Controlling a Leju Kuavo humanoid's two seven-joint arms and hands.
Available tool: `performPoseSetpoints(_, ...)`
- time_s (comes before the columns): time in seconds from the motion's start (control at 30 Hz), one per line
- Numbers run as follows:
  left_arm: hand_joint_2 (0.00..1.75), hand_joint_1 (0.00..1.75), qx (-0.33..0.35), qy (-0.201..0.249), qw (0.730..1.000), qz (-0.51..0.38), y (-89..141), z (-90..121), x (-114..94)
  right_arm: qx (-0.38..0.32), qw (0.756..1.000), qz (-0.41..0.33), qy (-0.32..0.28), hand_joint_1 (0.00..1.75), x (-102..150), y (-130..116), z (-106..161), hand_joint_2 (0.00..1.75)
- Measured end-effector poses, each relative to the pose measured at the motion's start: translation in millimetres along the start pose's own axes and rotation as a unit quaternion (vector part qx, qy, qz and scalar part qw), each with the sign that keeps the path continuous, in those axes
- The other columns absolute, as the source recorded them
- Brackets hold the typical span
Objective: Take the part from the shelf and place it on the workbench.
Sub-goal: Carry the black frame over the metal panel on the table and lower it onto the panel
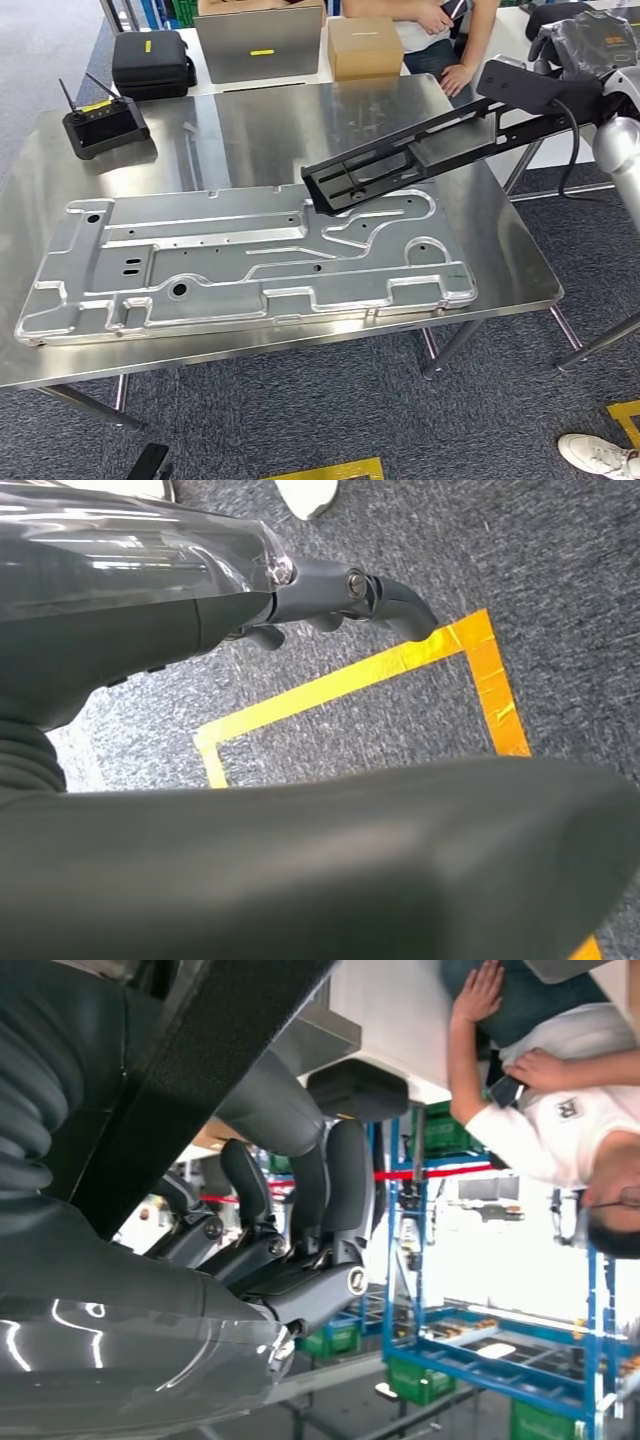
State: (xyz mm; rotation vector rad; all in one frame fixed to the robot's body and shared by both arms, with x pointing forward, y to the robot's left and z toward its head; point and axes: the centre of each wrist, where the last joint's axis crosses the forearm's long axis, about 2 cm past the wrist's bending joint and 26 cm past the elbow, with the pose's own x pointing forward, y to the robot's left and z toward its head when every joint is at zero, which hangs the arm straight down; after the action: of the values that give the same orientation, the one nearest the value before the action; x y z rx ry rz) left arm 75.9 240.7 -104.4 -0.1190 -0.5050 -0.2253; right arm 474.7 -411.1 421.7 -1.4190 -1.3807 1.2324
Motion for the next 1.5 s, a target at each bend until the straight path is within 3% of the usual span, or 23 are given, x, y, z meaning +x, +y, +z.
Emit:
performPoseSetpoints(0.4,1.75,0.0,0.014,0.004,1.0,-0.007,9.6,4.1,-11.4,-0.017,0.999,-0.008,0.04,1.75,-37.5,-5.5,6.0,1.75)
performPoseSetpoints(0.7,1.75,0.0,0.015,0.005,1.0,-0.015,12.5,4.3,-11.9,-0.011,0.999,-0.01,0.03,1.75,-33.1,8.5,5.2,1.75)
performPoseSetpoints(0.9,1.75,0.0,0.015,0.005,1.0,-0.017,13.7,4.3,-11.6,0.004,1.0,-0.022,0.005,1.75,-9.7,35.2,3.8,1.75)
performPoseSetpoints(1.27,1.75,0.0,0.02,0.002,1.0,-0.02,22.7,3.2,-7.6,-0.004,0.996,-0.063,-0.057,1.75,82.0,56.9,-15.1,1.75)
performPoseSetpoints(1.5,1.75,0.0,0.026,0.004,0.999,-0.021,29.4,4.2,-9.2,-0.005,0.995,-0.072,-0.069,1.75,103.0,59.6,-18.4,1.75)
